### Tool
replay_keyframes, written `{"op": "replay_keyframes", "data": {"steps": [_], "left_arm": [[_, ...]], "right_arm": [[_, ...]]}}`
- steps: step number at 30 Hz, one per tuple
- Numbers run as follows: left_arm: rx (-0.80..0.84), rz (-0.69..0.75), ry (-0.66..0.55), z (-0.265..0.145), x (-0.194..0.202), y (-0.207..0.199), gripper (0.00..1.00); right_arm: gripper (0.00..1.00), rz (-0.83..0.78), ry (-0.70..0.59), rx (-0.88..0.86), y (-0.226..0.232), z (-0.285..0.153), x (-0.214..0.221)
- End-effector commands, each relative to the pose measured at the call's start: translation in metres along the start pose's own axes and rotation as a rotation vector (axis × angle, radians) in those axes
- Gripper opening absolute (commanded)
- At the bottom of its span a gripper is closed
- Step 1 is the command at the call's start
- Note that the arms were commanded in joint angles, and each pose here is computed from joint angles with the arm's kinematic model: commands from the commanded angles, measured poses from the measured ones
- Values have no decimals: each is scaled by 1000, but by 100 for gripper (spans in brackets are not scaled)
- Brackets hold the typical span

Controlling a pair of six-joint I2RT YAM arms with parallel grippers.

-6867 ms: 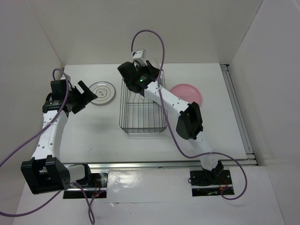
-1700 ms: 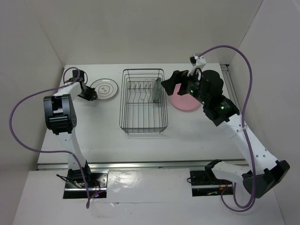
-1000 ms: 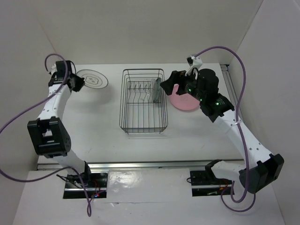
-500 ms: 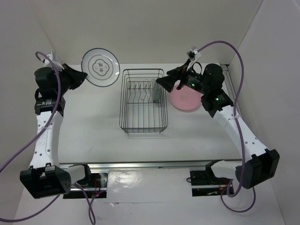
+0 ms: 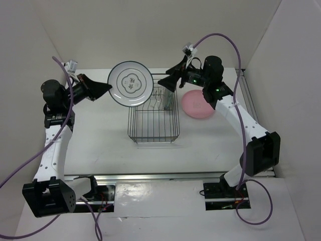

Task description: Load the plates into the dish rack

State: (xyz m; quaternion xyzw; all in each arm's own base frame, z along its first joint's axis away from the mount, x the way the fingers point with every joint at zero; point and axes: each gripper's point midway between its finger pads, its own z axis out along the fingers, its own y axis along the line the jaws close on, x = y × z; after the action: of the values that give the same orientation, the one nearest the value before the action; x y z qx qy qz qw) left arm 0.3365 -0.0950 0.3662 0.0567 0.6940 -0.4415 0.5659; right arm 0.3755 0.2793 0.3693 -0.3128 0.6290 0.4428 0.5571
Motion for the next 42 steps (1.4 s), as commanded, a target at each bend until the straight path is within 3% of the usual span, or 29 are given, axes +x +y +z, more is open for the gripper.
{"op": "replay_keyframes", "data": {"steps": [1, 14, 23, 25, 26, 30, 39, 42], "left_arm": [[142, 65, -22, 0, -12, -29, 0], [99, 40, -25, 6, -12, -17, 0], [139, 35, -17, 5, -9, -23, 0], [146, 51, -26, 3, -11, -27, 0], [143, 34, -22, 3, -10, -27, 0], [136, 44, -14, 2, -8, -27, 0], [152, 30, -24, 2, -7, -29, 0], [164, 40, -21, 1, -7, -31, 0]], "right_arm": [[89, -89, -33, -73, 14, 10, -21], [89, -76, -69, -148, 32, 17, -30], [87, -48, -38, -177, 39, 34, -12], [77, -50, -41, -177, 40, 38, -14], [63, -54, -49, -167, 39, 38, -19], [20, -33, -35, -138, 32, 43, -17], [19, 49, -91, -171, 44, 42, -19], [0, 124, -115, -100, 34, 47, -16]]}}
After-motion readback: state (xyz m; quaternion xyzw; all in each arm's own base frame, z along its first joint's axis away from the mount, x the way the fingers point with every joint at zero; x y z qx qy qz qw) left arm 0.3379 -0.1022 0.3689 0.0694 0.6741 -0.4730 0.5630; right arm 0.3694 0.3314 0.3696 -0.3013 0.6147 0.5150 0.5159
